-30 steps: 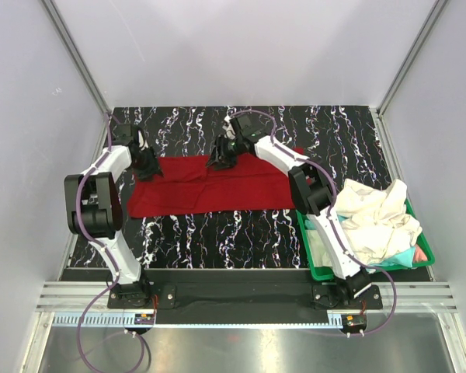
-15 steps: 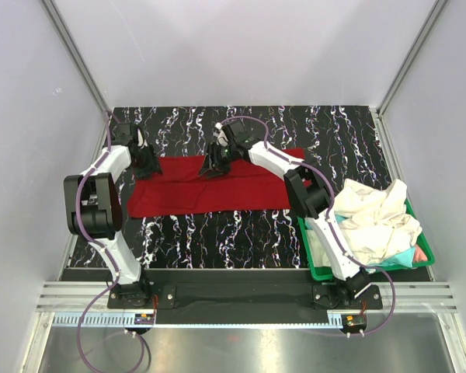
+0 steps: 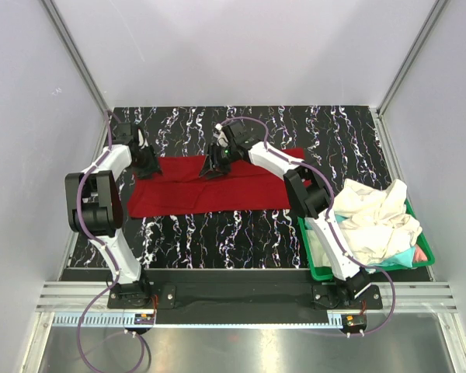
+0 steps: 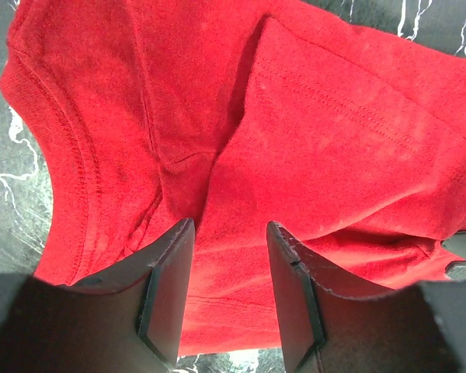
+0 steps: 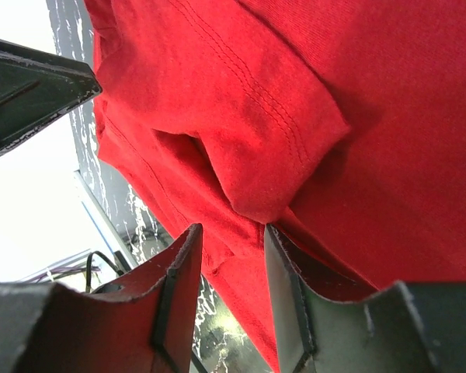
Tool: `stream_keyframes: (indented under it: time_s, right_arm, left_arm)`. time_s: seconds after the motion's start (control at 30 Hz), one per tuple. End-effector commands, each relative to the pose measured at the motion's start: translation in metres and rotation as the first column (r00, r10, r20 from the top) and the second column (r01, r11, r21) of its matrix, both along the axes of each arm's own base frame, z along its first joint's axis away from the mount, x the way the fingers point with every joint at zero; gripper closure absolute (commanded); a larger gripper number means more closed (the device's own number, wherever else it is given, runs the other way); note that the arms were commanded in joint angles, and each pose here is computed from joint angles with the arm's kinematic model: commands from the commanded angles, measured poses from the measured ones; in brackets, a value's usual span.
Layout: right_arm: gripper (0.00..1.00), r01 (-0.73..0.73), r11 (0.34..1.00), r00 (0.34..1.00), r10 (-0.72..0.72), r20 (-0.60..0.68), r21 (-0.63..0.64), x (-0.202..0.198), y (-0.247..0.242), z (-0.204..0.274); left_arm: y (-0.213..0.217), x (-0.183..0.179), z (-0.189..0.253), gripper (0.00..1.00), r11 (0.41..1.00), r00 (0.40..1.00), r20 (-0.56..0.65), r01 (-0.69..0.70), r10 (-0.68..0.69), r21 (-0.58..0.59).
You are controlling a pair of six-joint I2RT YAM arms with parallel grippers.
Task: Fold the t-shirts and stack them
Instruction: Fold the tshirt
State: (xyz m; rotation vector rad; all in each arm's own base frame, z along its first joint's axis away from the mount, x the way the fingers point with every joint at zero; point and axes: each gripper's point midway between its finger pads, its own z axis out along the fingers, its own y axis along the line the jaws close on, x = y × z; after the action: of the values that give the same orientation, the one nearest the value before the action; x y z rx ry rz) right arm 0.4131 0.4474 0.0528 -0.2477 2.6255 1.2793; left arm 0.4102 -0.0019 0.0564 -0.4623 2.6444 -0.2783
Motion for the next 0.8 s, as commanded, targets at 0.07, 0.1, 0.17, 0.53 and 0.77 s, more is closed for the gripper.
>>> stream_keyframes:
  time_s: [0.07,0.1,0.17,0.53,0.77]
  right_arm:
    - [0.55,-0.020,1.000,0.999,0.019,0.049,0.024,0.000,0.002,0.017]
    - [0.55,-0.019,1.000,0.999,0.018,0.047,0.020,0.000,0.001,0.016]
    - [0.55,-0.022,1.000,0.999,0.021,0.042,0.012,0.000,0.000,0.015]
    - [0.62,-0.007,1.000,0.999,0.007,0.049,0.002,0.008,0.004,0.003]
    - [0.81,0.016,1.000,0.998,-0.015,0.065,-0.016,0.015,0.003,0.002]
  left_arm:
    - [0.001,0.018,0.010,0.54,1.000,0.999,0.051,0.017,-0.017,-0.008]
    - [0.001,0.018,0.010,0.54,1.000,0.999,0.049,0.017,-0.017,-0.008]
    - [0.002,0.018,0.010,0.57,1.000,0.999,0.049,0.015,-0.015,-0.010]
    - [0.001,0.023,0.008,0.77,1.000,0.999,0.049,0.015,-0.014,-0.019]
    - [0.005,0.028,0.004,0.94,1.000,0.998,0.058,0.006,-0.005,-0.009]
